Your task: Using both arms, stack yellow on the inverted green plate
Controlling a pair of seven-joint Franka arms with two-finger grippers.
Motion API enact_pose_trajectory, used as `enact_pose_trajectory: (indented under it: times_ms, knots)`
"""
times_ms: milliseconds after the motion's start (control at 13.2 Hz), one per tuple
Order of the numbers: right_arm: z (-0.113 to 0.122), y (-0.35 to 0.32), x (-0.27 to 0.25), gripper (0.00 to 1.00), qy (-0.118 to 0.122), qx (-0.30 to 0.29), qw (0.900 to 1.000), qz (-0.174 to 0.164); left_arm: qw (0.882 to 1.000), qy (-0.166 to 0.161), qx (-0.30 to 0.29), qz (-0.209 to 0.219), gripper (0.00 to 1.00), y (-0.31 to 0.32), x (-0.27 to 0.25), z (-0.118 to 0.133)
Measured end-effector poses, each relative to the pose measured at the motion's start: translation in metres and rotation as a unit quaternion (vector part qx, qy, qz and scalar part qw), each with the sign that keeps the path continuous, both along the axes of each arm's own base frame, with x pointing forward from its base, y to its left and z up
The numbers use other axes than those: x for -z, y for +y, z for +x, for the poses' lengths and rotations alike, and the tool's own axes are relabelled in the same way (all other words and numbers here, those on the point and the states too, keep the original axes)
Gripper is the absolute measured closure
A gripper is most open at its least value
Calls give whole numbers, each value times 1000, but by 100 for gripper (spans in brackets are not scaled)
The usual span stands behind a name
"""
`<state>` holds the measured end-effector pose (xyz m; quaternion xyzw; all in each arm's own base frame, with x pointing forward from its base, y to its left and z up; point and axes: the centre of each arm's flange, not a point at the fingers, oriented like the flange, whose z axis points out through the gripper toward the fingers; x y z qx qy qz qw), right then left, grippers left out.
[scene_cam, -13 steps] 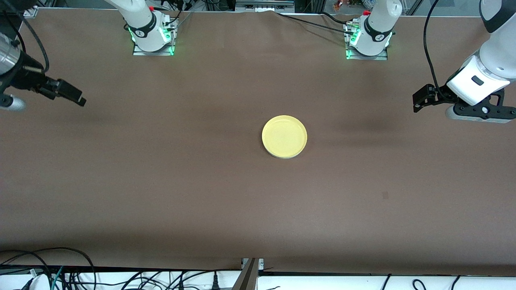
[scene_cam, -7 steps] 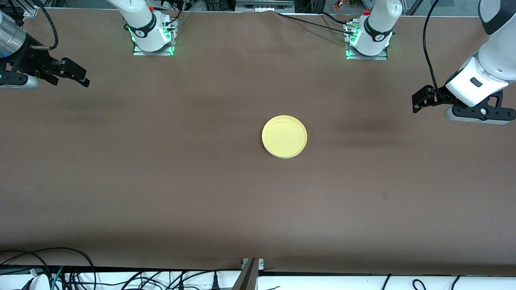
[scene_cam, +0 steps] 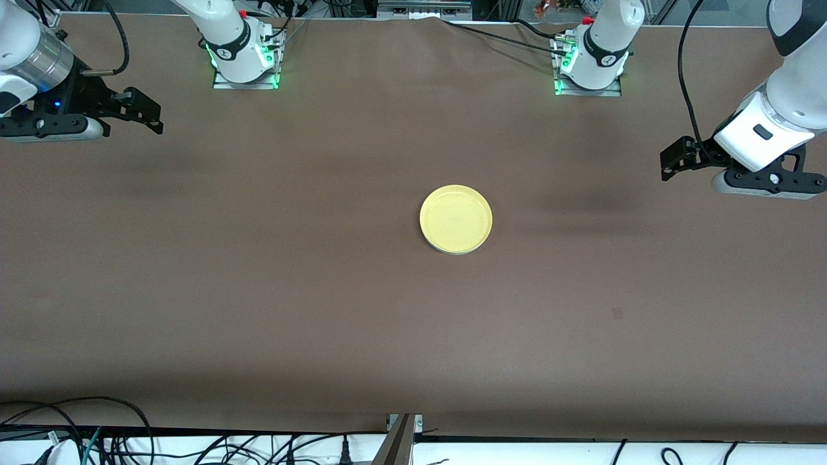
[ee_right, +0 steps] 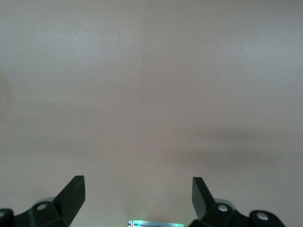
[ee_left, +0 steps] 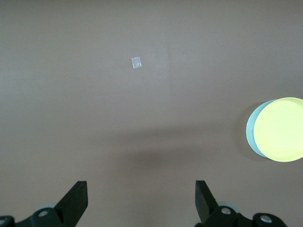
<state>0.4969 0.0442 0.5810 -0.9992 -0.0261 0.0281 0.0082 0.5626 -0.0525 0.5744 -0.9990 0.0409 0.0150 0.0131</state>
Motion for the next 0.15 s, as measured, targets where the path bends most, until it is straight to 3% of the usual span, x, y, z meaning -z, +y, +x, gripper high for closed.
enact_pose_trajectory:
  times_ms: [152]
  knots:
    - [0, -1, 0, 0, 0, 1, 1000, -1, 1000, 2, 0, 0, 0, 0, 0, 0]
